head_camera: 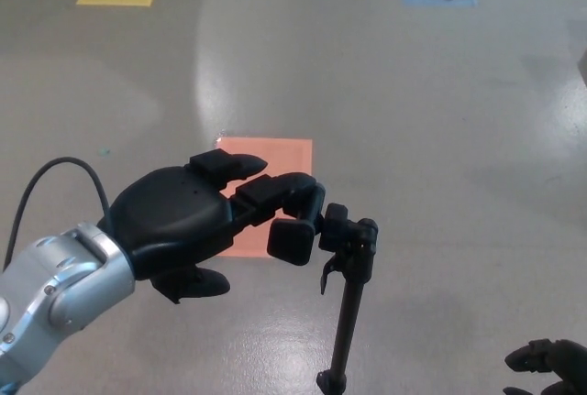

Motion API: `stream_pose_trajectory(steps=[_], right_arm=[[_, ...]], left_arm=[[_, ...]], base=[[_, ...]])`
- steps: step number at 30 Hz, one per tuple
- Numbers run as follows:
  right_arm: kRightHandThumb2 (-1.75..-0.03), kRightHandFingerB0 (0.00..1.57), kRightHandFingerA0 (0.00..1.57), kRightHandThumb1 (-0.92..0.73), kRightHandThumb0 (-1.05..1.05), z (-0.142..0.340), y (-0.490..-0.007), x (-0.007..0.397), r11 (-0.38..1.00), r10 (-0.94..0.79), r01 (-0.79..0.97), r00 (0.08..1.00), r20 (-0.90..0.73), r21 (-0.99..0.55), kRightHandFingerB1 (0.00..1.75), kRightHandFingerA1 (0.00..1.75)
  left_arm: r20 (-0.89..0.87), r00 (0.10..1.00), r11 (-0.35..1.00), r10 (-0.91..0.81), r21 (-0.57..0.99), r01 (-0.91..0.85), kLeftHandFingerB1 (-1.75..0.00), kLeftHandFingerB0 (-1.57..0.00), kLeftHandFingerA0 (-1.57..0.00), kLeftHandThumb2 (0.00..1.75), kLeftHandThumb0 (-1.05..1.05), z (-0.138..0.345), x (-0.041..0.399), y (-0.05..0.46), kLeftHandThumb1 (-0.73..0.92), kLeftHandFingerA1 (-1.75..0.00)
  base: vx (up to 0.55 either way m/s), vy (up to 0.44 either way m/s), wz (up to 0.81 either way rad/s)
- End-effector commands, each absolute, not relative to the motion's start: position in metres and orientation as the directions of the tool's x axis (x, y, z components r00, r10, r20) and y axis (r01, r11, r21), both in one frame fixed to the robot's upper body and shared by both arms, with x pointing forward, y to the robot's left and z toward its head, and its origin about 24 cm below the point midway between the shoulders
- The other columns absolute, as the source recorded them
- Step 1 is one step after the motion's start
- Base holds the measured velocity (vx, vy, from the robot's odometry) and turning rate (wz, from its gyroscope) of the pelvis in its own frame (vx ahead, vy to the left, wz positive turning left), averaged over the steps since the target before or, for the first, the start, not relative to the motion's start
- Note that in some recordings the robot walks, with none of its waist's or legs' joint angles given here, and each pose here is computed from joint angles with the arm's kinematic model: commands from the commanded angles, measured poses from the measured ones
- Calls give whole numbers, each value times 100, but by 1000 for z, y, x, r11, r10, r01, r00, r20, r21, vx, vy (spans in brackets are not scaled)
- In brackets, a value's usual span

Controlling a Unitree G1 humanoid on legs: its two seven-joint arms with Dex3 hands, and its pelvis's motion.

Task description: The robot uses its left hand to grab the top of a phone stand kept on the floor and tilt it upwards to adjust its angle

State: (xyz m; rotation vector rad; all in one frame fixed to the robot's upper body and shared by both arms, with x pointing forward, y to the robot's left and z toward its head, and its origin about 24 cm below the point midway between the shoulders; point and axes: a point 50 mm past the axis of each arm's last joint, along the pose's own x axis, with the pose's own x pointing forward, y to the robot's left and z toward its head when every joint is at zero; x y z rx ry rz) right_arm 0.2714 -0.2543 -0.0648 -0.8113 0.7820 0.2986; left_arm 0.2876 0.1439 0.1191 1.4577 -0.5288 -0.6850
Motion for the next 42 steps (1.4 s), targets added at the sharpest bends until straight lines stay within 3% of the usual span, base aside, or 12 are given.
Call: stream_pose_trajectory(steps=[1, 17, 18, 19, 20, 42], right_arm=[[-63, 27, 20, -76, -63, -62, -256, 274, 644, -64, -520, 693, -718, -560, 30, 31], [-63, 25, 19, -77, -62, -59, -257, 276, 637, -63, -505, 719, -692, -582, 30, 32], [-63, 25, 19, -77, -62, -59, -257, 276, 637, -64, -503, 720, -691, -584, 30, 32], [-63, 25, 19, -77, -62, -59, -257, 276, 638, -64, -503, 720, -691, -583, 30, 32], [-63, 25, 18, -77, -62, -59, -257, 276, 638, -64, -503, 720, -691, -583, 30, 32], [-63, 24, 18, -77, -62, -53, -257, 283, 637, -63, -495, 730, -680, -591, 30, 33]], left_arm=[[-111, 724, -36, -680, 992, 118, -15, -1, -4, 67, -31, 114, 289, 149, 43, -27], [-149, 722, -77, -676, 988, 132, -14, 0, -5, 70, -36, 104, 290, 150, 46, -29], [-149, 721, -77, -677, 988, 132, -16, 0, -6, 58, -32, 103, 289, 151, 52, -26], [-149, 721, -77, -677, 988, 132, -16, 0, -6, 58, -32, 102, 289, 150, 52, -26], [-145, 717, -70, -682, 989, 133, -15, 0, -5, 69, -35, 101, 289, 151, 45, -31], [-145, 705, -67, -694, 988, 138, -15, -1, -4, 66, -33, 97, 286, 147, 44, -34]], base=[[0, 0, 0], [0, 0, 0], [0, 0, 0], [0, 0, 0], [0, 0, 0], [0, 0, 0]])
